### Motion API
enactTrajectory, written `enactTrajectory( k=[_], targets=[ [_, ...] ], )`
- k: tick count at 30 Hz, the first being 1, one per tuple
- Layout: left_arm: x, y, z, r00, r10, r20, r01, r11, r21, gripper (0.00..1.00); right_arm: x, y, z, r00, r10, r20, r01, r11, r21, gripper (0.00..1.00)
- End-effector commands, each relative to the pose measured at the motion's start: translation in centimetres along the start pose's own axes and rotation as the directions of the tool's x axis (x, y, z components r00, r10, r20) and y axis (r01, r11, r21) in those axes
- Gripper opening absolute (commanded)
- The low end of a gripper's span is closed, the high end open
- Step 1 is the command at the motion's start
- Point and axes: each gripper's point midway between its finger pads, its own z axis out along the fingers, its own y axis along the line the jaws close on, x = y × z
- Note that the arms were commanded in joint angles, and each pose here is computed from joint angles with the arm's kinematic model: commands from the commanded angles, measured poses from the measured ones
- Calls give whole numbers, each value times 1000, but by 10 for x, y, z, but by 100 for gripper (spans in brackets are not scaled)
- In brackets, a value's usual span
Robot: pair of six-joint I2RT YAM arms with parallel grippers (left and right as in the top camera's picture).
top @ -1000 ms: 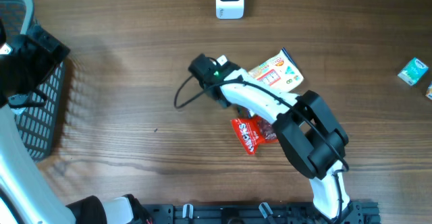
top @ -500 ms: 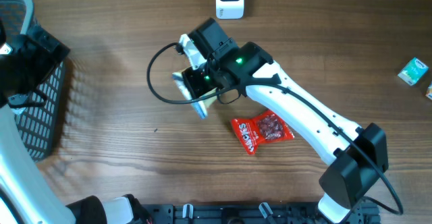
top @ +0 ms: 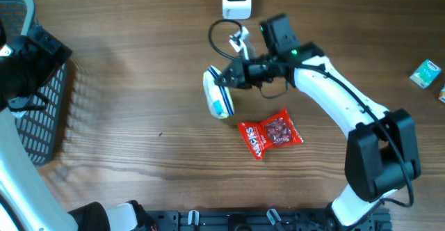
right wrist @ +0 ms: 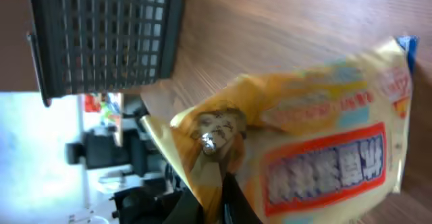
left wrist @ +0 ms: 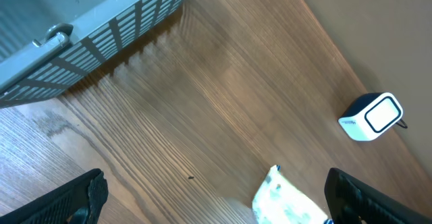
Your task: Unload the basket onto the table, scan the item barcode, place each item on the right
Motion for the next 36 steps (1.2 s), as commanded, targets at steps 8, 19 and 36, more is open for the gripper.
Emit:
enactTrajectory(
  k=[8, 19, 36],
  targets=[
    [-3, 2, -3, 1000, 10, 17, -10, 1000, -6, 100, -27, -152, -127, 883, 278, 379, -393, 880, 269, 4],
    [-3, 2, -3, 1000, 10, 17, -10, 1000, -6, 100, 73, -244, -215, 870, 332, 365, -467, 317, 825, 17],
    [-3, 2, -3, 1000, 10, 17, -10, 1000, -6, 100, -17, -88, -139, 994, -9, 106, -30, 930, 365, 4]
  ],
)
